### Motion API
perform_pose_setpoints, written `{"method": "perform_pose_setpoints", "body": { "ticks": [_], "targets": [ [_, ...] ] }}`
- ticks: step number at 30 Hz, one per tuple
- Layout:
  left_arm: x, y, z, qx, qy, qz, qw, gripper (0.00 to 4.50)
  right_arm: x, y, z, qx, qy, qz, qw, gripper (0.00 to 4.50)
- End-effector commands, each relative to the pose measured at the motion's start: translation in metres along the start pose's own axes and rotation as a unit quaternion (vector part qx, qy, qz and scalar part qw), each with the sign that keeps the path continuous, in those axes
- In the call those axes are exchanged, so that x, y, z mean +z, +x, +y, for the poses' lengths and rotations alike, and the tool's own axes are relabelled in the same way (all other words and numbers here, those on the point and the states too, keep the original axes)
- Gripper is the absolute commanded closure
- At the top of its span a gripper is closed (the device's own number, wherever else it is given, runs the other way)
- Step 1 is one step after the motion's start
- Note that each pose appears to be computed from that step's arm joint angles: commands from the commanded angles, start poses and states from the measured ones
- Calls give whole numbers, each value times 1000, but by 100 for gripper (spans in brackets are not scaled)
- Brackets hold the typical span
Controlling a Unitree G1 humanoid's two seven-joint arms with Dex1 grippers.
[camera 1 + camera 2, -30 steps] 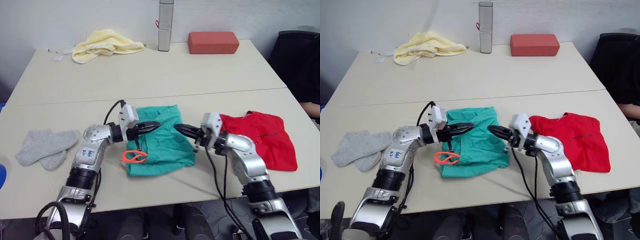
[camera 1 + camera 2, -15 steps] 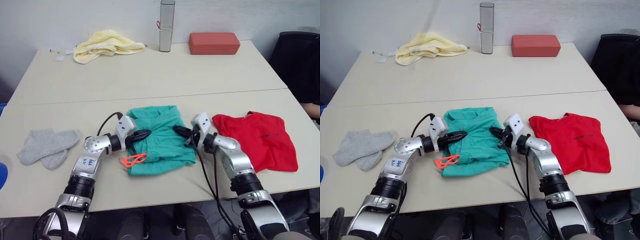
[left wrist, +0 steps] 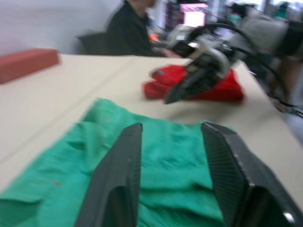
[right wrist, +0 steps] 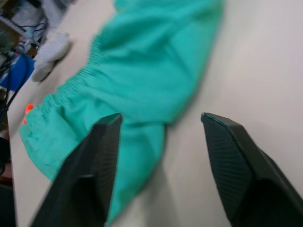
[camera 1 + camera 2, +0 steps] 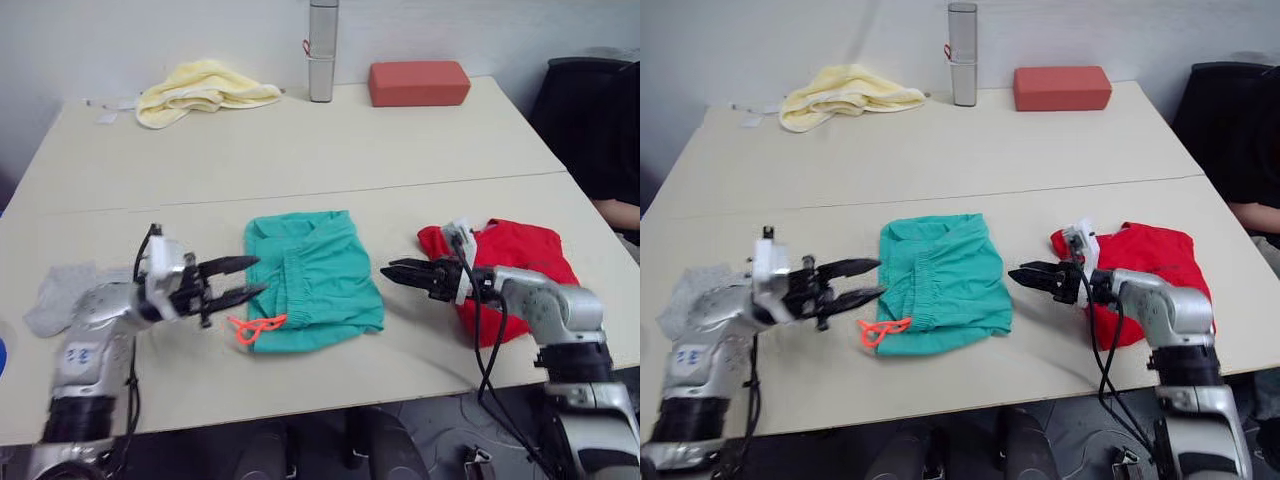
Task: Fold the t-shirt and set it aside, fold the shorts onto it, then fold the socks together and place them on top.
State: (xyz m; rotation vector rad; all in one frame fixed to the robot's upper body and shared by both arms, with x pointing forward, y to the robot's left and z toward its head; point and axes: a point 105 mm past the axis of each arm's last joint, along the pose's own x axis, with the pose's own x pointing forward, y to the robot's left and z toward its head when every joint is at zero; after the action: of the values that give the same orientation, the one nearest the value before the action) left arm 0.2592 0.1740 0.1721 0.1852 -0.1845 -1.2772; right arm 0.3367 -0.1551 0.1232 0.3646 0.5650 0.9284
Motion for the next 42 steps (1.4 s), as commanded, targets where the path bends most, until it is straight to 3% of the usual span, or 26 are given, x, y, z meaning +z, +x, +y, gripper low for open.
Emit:
{"method": "perform_pose_setpoints", "body": {
  "ticks": [1,2,4,8,14,20,26,39,42],
  "targets": [
    [23,-9,-7,-24,31,-15,999,101,-8,3,-3,-25,49,82,995,41],
    [23,-13,-8,-23,28,-11,999,71,-10,4,-3,-25,59,99,993,10],
    [20,-19,-10,-21,13,0,1000,4,-10,11,-2,-16,79,105,991,0],
    [13,-29,-22,-31,-12,9,999,1,-15,26,16,36,132,141,981,0],
    [2,-37,-33,-21,-35,11,999,1,-27,57,37,73,143,190,969,0],
    [1,-36,-34,-8,-33,6,999,1,-29,92,60,113,172,196,959,0],
    [-1,-37,-34,0,-33,12,999,1,-36,118,65,113,184,189,958,0],
    [-4,-47,-23,47,-19,18,999,0,-11,119,77,157,213,90,960,449],
    [-4,-44,-24,44,-21,15,999,0,5,110,84,178,225,60,956,449]
  ]
}}
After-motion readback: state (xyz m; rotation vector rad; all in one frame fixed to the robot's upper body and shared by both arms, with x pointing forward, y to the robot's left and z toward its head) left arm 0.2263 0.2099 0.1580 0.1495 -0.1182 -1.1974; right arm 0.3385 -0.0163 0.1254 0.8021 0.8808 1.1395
